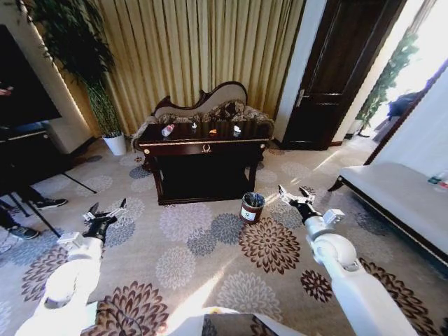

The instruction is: Move to the front of the table and place the trash on the table into the trash bin.

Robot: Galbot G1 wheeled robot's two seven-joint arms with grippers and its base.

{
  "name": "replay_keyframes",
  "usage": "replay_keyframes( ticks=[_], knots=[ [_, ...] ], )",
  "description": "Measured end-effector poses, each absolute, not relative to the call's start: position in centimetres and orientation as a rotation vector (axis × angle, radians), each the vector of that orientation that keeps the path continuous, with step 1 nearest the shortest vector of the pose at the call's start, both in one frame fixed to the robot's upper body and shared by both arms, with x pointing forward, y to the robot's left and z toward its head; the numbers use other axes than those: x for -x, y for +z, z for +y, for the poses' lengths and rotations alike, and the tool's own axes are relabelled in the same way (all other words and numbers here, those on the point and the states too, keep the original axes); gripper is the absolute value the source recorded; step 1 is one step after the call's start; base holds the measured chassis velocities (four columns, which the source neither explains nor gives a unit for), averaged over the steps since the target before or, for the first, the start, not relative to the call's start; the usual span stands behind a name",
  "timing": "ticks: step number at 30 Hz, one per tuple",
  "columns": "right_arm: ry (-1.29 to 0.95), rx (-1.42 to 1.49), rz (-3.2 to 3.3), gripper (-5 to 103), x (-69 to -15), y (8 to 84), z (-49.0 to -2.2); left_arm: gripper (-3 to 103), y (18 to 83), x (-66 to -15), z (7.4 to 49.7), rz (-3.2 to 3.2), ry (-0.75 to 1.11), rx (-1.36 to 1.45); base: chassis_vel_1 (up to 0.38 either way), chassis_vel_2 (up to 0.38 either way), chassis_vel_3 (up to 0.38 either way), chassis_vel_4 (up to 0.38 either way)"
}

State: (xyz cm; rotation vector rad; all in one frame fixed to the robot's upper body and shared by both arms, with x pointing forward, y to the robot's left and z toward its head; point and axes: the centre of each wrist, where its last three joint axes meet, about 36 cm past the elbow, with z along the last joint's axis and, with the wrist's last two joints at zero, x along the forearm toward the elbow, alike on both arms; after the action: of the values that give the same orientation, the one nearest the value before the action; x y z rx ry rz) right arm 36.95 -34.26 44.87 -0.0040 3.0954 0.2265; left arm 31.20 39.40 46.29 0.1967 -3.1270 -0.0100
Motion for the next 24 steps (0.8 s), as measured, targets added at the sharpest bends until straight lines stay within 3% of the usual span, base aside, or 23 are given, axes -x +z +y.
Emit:
replay_keyframes(
  ticks=[16,24],
  knots=[
    [-0.120,-0.028,3.177,100,-36.0,47.2,-36.6,100,46.5,-30.7,40.1,-3.156,-0.091,-0.093,0.000,0.000,0.000,0.000],
    [0.008,0.031,3.258,100,-36.7,47.7,-36.5,100,47.1,-30.3,39.5,-3.114,-0.059,-0.103,0.000,0.000,0.000,0.000]
  ],
)
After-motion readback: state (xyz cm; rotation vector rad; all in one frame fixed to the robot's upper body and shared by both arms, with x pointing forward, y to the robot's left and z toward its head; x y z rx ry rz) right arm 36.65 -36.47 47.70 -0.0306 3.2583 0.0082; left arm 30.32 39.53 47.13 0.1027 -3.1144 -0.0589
